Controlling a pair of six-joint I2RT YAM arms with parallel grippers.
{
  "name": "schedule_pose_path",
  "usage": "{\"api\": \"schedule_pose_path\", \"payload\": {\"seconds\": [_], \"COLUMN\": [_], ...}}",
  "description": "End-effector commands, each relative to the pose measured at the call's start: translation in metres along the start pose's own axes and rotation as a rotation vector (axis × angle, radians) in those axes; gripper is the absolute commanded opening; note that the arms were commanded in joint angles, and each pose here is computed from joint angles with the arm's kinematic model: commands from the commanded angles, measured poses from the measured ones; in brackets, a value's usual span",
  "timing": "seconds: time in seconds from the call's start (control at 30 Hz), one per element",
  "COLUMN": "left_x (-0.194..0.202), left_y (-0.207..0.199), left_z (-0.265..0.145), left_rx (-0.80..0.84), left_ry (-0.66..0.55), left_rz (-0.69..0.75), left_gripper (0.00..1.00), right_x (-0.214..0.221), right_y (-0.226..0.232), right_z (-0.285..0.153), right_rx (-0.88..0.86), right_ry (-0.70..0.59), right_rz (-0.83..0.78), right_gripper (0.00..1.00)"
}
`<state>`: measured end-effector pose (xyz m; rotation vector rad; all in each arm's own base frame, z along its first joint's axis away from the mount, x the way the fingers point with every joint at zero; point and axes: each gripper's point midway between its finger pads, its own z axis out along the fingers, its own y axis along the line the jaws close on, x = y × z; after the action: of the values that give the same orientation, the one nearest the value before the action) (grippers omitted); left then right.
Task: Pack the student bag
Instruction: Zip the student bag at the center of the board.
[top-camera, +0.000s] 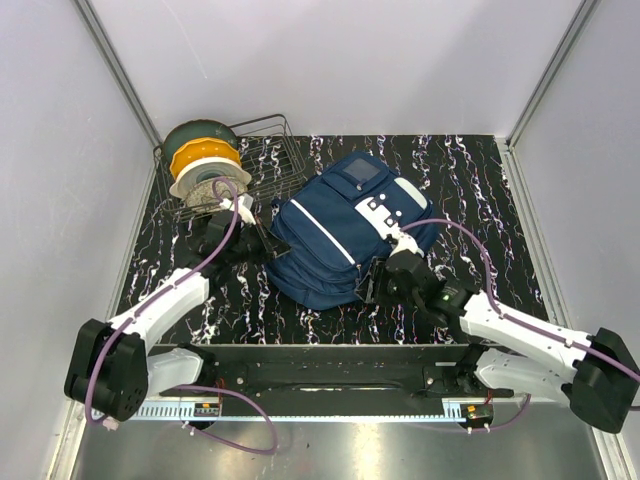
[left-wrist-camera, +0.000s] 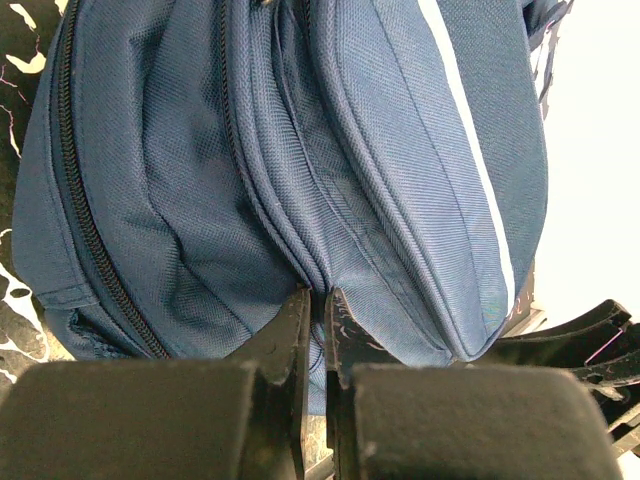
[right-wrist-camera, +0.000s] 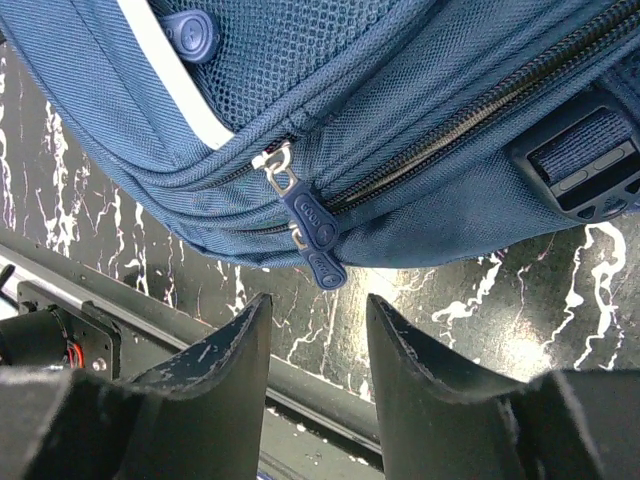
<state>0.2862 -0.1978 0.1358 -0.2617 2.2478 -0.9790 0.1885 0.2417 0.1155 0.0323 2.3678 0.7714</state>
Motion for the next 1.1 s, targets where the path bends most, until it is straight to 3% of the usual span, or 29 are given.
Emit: {"api": "schedule_pose_path", "payload": {"seconds": [0.0, 0.37, 0.63, 0.73, 0.77, 0.87, 1.07], "left_x": [-0.026, -0.024, -0.026, -0.026, -0.026, -0.026, -0.025], "left_y": [-0.04, -0.041, -0.042, -0.043, -0.042, -0.043, -0.045], "left_z": [-0.001, 0.001, 0.004, 0.004, 0.005, 0.004, 0.004], "left_rx": [0.136, 0.145, 0.145, 0.153, 0.151, 0.153, 0.164], "left_ry": [-0.055, -0.044, -0.042, -0.037, -0.036, -0.037, -0.034], "left_rz": [0.053, 0.048, 0.047, 0.049, 0.047, 0.047, 0.043], "left_gripper": [0.0, 0.0, 0.0, 0.0, 0.0, 0.0, 0.0], "right_x": [-0.023, -0.032, -0.033, -0.031, -0.029, -0.025, -0.019], "right_y": [0.016, 0.013, 0.002, -0.001, -0.002, -0.002, -0.002], "right_z": [0.006, 0.028, 0.026, 0.025, 0.025, 0.027, 0.035], "right_rx": [-0.027, 0.044, 0.142, 0.158, 0.156, 0.15, 0.157], "right_ry": [-0.084, -0.128, -0.147, -0.139, -0.136, -0.123, -0.106], "right_rz": [-0.017, -0.052, -0.102, -0.105, -0.11, -0.111, -0.112], "right_gripper": [0.48, 0.43, 0.14, 0.16, 0.26, 0.34, 0.32]}}
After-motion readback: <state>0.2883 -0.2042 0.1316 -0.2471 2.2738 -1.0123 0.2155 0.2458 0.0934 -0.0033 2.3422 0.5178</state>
